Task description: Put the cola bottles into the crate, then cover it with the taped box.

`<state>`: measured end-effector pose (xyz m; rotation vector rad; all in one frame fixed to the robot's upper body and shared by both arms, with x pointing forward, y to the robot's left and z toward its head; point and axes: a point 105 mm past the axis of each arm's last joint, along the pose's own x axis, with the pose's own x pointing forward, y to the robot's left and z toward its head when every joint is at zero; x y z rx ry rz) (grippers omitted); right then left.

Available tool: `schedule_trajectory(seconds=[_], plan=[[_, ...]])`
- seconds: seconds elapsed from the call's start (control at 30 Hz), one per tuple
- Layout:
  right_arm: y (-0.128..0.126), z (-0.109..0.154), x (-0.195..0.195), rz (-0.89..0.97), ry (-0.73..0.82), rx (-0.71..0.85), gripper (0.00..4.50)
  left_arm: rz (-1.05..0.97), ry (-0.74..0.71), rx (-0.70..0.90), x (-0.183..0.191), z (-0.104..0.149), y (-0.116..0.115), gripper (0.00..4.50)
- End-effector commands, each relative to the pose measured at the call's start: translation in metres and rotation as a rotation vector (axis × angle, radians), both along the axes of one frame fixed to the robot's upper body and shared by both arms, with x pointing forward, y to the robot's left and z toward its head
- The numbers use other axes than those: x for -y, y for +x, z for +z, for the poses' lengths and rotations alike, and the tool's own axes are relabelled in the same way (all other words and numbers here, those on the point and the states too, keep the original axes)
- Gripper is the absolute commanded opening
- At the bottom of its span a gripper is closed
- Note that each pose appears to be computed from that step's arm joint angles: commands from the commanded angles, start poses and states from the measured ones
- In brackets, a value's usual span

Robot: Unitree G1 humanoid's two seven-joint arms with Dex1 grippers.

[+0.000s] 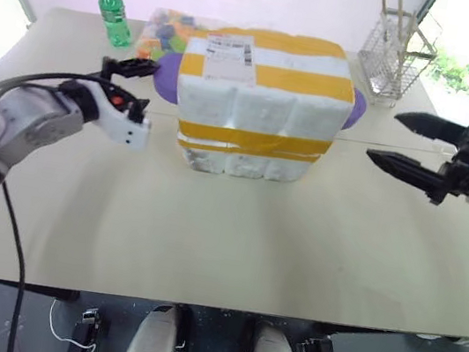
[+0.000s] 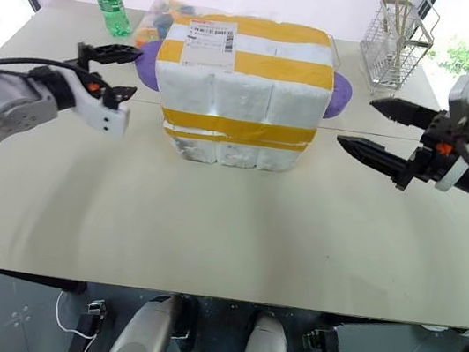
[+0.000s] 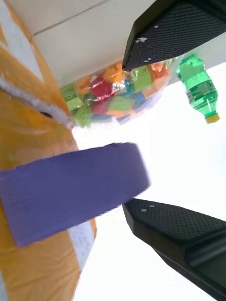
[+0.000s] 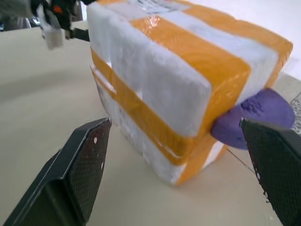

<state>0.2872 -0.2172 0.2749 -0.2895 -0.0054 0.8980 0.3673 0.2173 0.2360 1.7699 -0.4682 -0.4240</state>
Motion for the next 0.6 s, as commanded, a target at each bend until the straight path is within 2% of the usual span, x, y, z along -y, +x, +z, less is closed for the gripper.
schedule_trajectory(seconds=[0.03, 0.1, 0.17, 0.23, 0.3, 0.43, 0.6], plan=[[-0.004, 0.005, 0.010, -0.025, -0.028, 0.043, 4.50, -0.041, -0.423, -0.177, -0.014, 0.020, -0.027, 4.47], [-0.003, -0.001, 0.016, -0.039, -0.025, 0.025, 4.50, 0.063, -0.643, -0.429, -0.039, 0.004, -0.035, 4.47], [-0.001, -0.007, 0.021, -0.053, -0.025, 0.013, 4.50, 0.051, -0.843, -0.686, -0.046, -0.002, -0.055, 4.47], [0.004, -0.011, 0.026, -0.069, -0.021, 0.011, 4.50, -0.006, -1.125, -0.913, -0.051, 0.017, -0.071, 4.47], [0.006, -0.011, 0.027, -0.067, -0.010, 0.013, 4.50, -0.081, -1.252, -0.997, -0.051, 0.043, -0.078, 4.47], [0.010, -0.005, 0.020, -0.029, 0.016, 0.019, 4.50, -0.148, -1.203, -1.122, -0.047, 0.066, -0.094, 4.47], [0.021, -0.004, 0.020, -0.031, 0.017, 0.019, 4.50, -0.071, -1.101, -1.112, -0.046, 0.060, -0.087, 4.47]])
